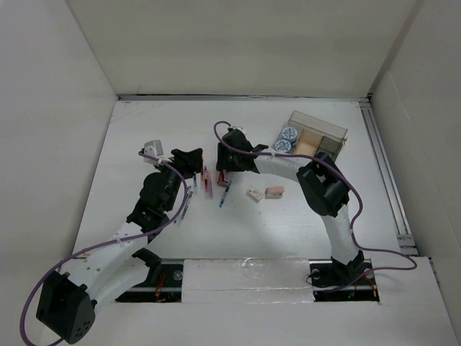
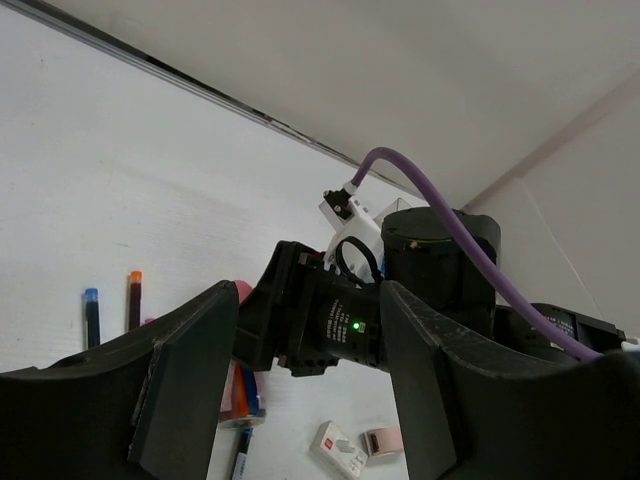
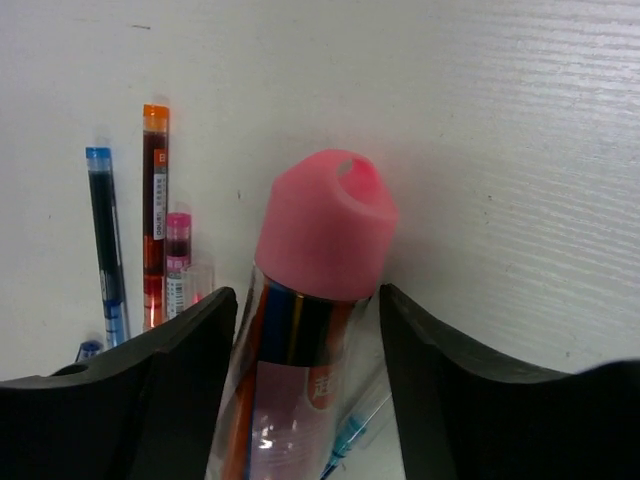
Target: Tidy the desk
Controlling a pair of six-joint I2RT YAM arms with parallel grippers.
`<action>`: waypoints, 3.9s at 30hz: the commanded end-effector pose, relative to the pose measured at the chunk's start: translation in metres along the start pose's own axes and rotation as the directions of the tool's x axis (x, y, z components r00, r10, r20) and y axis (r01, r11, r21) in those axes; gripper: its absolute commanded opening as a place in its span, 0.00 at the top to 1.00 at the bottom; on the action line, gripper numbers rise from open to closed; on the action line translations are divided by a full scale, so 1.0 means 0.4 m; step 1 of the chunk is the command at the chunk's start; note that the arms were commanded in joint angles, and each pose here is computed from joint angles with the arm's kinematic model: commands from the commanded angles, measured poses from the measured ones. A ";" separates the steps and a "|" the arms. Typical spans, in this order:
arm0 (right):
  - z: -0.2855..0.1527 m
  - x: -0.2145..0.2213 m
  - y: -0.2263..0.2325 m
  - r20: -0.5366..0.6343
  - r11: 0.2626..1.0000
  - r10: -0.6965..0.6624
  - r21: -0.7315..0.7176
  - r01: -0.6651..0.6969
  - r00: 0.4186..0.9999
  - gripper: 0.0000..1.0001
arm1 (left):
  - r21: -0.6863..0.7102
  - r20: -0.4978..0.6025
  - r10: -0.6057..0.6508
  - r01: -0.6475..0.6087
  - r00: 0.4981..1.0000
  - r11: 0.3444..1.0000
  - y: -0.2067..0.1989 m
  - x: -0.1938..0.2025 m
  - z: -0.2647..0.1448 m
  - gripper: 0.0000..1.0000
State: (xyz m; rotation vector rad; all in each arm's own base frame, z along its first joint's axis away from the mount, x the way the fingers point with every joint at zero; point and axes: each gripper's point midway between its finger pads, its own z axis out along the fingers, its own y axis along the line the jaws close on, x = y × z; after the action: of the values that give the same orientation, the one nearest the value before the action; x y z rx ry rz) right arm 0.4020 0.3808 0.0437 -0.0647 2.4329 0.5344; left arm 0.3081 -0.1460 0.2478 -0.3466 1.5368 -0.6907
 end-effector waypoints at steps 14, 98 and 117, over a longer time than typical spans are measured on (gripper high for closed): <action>-0.125 -0.195 0.188 0.117 0.908 0.126 -0.414 -0.067 0.985 0.78 | 0.056 0.044 -0.026 0.024 0.999 0.998 -0.036 -0.035 0.001 0.45; -0.406 -0.349 -0.666 0.563 0.829 0.341 0.197 -0.523 0.753 0.27 | 0.087 -0.007 -0.021 0.022 1.000 0.996 -0.048 0.002 0.016 0.45; -0.425 0.040 -0.259 0.182 0.981 -0.153 0.149 0.127 0.971 0.38 | 0.086 -0.001 -0.017 0.017 1.000 0.996 -0.047 -0.003 0.015 0.46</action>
State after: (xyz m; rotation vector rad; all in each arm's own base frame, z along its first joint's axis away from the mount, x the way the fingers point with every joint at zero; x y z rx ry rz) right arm 0.3340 0.2138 0.1391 0.0816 2.1693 0.3690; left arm 0.3098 -0.1601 0.2423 -0.2997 1.5614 -0.7374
